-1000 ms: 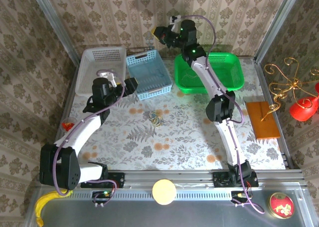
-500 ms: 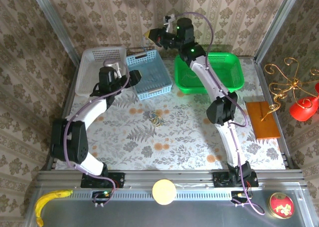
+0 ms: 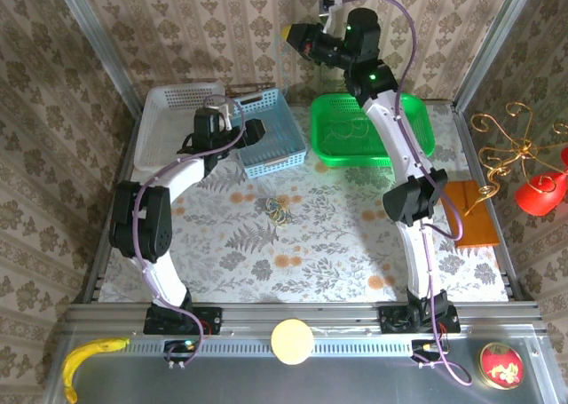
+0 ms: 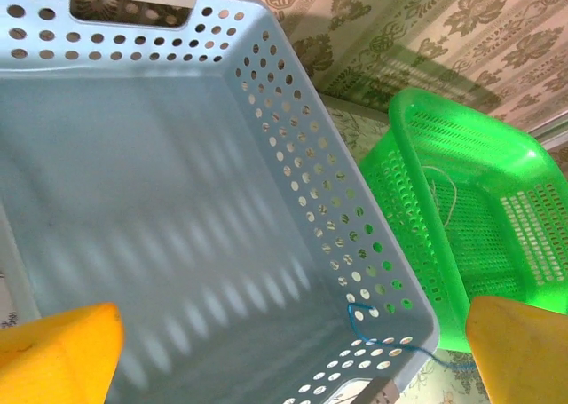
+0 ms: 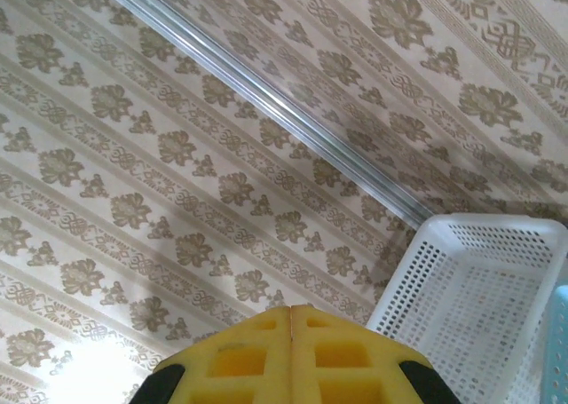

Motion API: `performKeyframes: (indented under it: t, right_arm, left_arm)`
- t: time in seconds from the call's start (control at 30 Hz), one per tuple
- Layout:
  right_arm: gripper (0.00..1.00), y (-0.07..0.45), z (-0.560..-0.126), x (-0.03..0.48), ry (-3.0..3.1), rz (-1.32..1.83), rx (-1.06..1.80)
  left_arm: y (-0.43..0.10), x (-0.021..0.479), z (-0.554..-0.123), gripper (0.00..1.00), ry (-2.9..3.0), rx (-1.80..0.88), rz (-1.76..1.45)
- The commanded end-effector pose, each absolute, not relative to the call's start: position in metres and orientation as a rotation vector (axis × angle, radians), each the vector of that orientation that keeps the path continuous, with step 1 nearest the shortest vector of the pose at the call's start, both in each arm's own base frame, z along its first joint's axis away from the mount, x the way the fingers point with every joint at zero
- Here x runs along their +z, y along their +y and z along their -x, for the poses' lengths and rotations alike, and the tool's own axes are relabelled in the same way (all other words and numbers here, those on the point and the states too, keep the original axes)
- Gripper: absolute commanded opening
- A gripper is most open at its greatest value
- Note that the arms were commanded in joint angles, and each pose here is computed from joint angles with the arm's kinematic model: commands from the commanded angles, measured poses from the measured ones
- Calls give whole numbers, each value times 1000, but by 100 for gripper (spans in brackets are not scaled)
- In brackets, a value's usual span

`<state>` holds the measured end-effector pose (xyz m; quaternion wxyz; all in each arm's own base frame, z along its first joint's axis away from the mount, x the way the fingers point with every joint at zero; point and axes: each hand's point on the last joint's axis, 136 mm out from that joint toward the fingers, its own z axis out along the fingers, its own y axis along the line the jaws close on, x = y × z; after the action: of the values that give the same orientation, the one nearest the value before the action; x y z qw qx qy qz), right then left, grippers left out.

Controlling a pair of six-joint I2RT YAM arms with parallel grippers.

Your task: Untangle the cables

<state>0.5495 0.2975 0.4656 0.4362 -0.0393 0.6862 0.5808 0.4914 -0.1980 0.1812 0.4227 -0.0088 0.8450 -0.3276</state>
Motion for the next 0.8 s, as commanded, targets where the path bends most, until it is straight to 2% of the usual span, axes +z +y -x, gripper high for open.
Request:
performKeyframes:
  t: [0.0,0.23,0.43,0.47,0.57,0.63,0.77]
  right_arm:
    - [0,313,-569,421,1781,68,1458]
    - [0,345,-585,352,1893,55,1469]
    - [0,383,-580,263,2089,105,1362]
    - [3,386,-579,247,2127,119,1323]
    - [36,384,-576,215,2213,143,1219]
    - [50,377,-575,215,2231,157,1174]
    - [63,368,-564,258,2172,212,1145]
  left_arm:
    - [-180,196,-483,100,2094,-737,43]
    - [-161,205,-464,100,2070,-707,100]
    - [-159,219,-460,100,2044,-715,109]
    - [-160,221,-460,100,2041,-718,107]
    - [-162,227,-461,100,2035,-728,95]
    - [-163,230,-463,100,2031,-732,87]
    - [-169,236,-468,100,2026,-744,57]
